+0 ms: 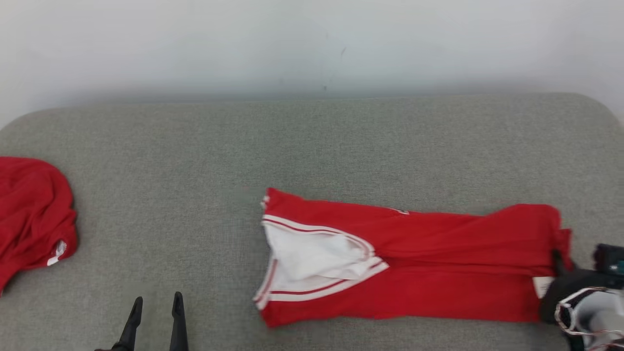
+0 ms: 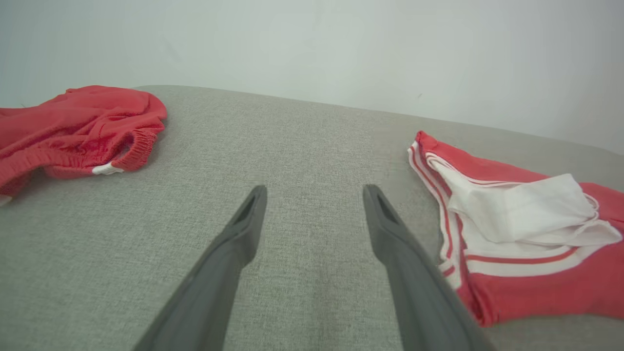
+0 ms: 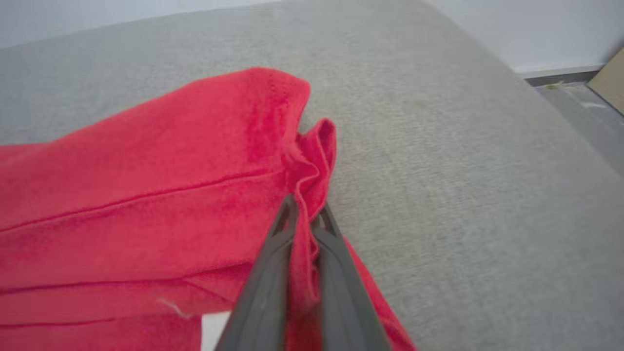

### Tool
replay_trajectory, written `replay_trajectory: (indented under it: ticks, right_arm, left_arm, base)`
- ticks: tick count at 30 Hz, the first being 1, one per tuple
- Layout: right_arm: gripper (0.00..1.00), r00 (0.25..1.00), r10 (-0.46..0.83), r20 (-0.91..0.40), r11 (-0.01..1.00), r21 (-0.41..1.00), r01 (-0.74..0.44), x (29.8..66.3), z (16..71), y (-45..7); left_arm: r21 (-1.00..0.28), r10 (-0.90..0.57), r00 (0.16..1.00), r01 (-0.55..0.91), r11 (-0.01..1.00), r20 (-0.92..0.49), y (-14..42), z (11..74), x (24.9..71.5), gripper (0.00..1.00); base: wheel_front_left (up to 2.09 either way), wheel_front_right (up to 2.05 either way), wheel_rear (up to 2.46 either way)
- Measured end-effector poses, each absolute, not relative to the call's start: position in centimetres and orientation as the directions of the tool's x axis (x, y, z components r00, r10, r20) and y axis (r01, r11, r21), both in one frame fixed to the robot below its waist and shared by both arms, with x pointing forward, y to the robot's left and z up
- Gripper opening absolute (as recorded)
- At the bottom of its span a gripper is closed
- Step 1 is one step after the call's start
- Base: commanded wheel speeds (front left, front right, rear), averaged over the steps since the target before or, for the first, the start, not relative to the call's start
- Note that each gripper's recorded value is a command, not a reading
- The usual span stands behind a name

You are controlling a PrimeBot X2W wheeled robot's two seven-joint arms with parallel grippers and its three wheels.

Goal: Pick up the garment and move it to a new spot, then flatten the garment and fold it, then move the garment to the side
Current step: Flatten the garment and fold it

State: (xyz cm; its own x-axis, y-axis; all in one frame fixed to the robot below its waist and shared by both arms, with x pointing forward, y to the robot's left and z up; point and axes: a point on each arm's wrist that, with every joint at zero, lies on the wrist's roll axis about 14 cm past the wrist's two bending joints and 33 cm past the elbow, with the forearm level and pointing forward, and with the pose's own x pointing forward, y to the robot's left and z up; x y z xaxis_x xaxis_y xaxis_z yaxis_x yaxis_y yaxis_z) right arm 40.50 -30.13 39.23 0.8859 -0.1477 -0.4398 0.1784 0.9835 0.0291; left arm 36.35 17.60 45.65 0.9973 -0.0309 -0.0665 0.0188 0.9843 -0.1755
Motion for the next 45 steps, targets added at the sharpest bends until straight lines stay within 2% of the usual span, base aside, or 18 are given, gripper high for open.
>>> replay_trajectory:
  ticks: [5, 9, 12, 16, 21, 24, 26, 28, 29, 35, 45]
  right_arm:
    - [0.00, 0.892, -0.224, -0.394, 0.969, 0.010, 0.248, 40.0, 41.0, -33.8]
    - [0.00, 0.908, -0.229, -0.351, 0.965, 0.044, 0.260, 40.3, 42.1, -34.0]
    - [0.00, 0.935, -0.203, -0.289, 0.962, 0.119, 0.246, 41.3, 43.7, -32.7]
    - [0.00, 0.969, -0.115, -0.217, 0.950, 0.260, 0.170, 42.9, 46.0, -29.2]
    - [0.00, 0.989, 0.066, -0.135, 0.910, 0.414, -0.004, 44.2, 49.2, -23.1]
    - [0.00, 0.979, 0.182, -0.089, 0.868, 0.482, -0.118, 44.5, 50.8, -18.8]
    - [0.00, 0.948, 0.316, -0.031, 0.794, 0.555, -0.247, 44.6, 52.5, -13.0]
    - [0.00, 0.931, 0.365, -0.014, 0.755, 0.590, -0.287, 44.5, 52.8, -10.4]
    - [0.00, 0.915, 0.403, -0.012, 0.734, 0.601, -0.316, 44.4, 52.8, -8.3]
    - [0.00, 0.874, 0.485, -0.024, 0.706, 0.601, -0.374, 45.0, 52.1, -3.1]
    - [0.00, 0.826, 0.545, -0.147, 0.759, 0.506, -0.410, 45.7, 47.3, 0.9]
  left_arm:
    - [-0.181, -0.040, 0.997, 0.028, 0.983, -0.062, 17.3, 45.8, 36.7, 1.00]
    - [-0.185, -0.043, 0.997, 0.032, 0.982, -0.060, 17.2, 45.8, 36.9, 1.00]
    - [-0.187, -0.055, 0.997, 0.042, 0.981, -0.062, 16.8, 45.7, 37.0, 1.00]
    - [-0.186, -0.059, 0.996, 0.045, 0.982, -0.071, 16.6, 45.4, 37.1, 1.00]
    - [-0.188, -0.073, 0.995, 0.058, 0.981, -0.074, 16.2, 45.3, 37.3, 1.00]
    - [-0.189, -0.076, 0.995, 0.062, 0.980, -0.071, 16.1, 45.4, 37.4, 1.00]
    - [-0.188, -0.065, 0.996, 0.051, 0.981, -0.068, 16.4, 45.5, 37.3, 1.00]
    - [-0.187, -0.054, 0.996, 0.040, 0.982, -0.069, 16.8, 45.5, 37.1, 1.00]
    - [-0.186, -0.047, 0.996, 0.033, 0.982, -0.072, 17.0, 45.4, 36.8, 1.00]
    - [-0.190, -0.025, 0.997, 0.011, 0.982, -0.069, 17.6, 45.6, 36.4, 1.00]
    - [-0.195, 0.025, 0.997, -0.040, 0.980, -0.076, 18.9, 45.5, 36.0, 1.00]
  base:
    - [0.00, 0.00, 0.00]
    - [0.00, 0.00, 0.00]
    - [0.00, 0.00, 0.00]
    - [0.00, 0.00, 0.00]
    - [0.00, 0.00, 0.00]
    - [0.00, 0.00, 0.00]
    - [0.00, 0.00, 0.00]
    - [0.00, 0.00, 0.00]
    - [0.00, 0.00, 0.00]
    - [0.00, 0.00, 0.00]
    - [0.00, 0.00, 0.00]
